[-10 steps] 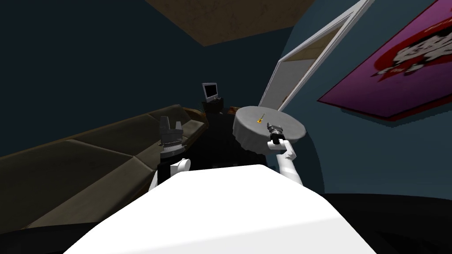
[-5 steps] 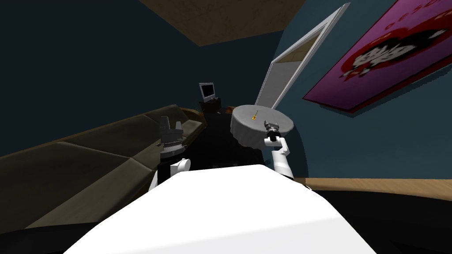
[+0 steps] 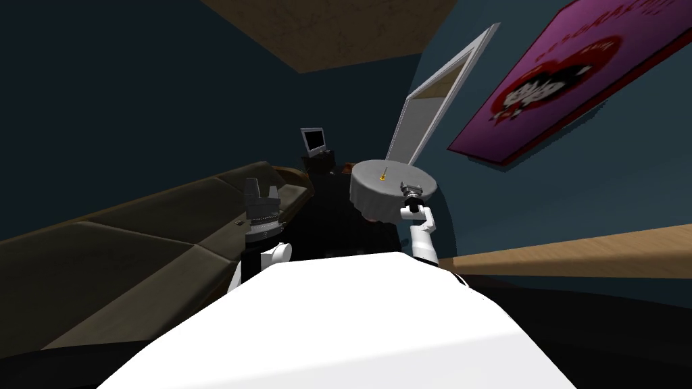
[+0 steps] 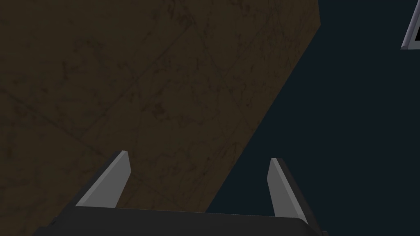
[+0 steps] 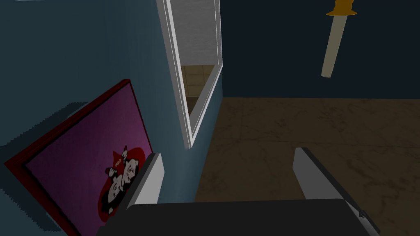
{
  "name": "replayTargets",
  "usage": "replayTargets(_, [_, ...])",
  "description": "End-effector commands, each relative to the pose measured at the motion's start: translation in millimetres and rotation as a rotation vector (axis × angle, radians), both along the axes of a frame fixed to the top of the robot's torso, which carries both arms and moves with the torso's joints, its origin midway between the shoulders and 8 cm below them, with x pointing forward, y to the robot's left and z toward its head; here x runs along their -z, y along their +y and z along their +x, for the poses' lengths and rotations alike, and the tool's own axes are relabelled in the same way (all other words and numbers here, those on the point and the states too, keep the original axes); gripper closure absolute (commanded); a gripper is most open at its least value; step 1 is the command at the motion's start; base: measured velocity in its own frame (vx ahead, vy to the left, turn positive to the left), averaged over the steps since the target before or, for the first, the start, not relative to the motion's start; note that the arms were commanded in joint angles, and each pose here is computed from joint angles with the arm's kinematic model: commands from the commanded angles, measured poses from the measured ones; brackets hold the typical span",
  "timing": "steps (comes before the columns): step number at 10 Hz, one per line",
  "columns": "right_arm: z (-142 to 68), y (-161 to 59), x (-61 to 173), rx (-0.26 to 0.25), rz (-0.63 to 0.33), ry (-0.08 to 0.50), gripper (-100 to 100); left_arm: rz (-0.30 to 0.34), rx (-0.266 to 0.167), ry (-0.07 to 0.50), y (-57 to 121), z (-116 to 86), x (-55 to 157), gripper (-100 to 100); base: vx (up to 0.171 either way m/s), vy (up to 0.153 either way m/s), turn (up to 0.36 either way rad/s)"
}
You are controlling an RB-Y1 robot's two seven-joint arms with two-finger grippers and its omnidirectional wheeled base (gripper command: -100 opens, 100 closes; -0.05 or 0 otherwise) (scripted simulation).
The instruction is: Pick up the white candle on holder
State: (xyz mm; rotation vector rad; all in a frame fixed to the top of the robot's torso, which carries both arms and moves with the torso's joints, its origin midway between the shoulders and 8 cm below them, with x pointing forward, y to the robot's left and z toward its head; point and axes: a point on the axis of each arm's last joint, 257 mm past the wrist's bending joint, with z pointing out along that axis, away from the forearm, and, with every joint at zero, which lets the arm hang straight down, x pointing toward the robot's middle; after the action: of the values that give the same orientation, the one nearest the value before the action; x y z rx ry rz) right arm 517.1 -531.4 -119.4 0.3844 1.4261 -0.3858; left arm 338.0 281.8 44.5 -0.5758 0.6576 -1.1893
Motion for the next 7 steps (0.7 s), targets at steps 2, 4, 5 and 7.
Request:
replayTargets(2, [14.7,10.3,-5.0,-0.012,-0.023,-0.004,-100,0.0,0.0,0.0,0.0,0.0,0.0,0,-0.074,-0.008,-0.067])
replayTargets(4, [24.3,17.5,-9.5,-0.019,-0.04,-0.006,-100,0.0,0.0,0.0,0.0,0.0,0.0,0,-0.055,-0.013,-0.065])
replayTargets(5, [24.3,17.5,-9.5,-0.017,-0.055,0.002,-100,0.0,0.0,0.0,0.0,0.0,0.0,0,-0.047,-0.011,-0.047])
replayTargets(7, [33.7,24.4,-13.7,-0.023,-0.076,0.003,-100,0.0,0.0,0.0,0.0,0.0,0.0,0,-0.045,-0.011,-0.062])
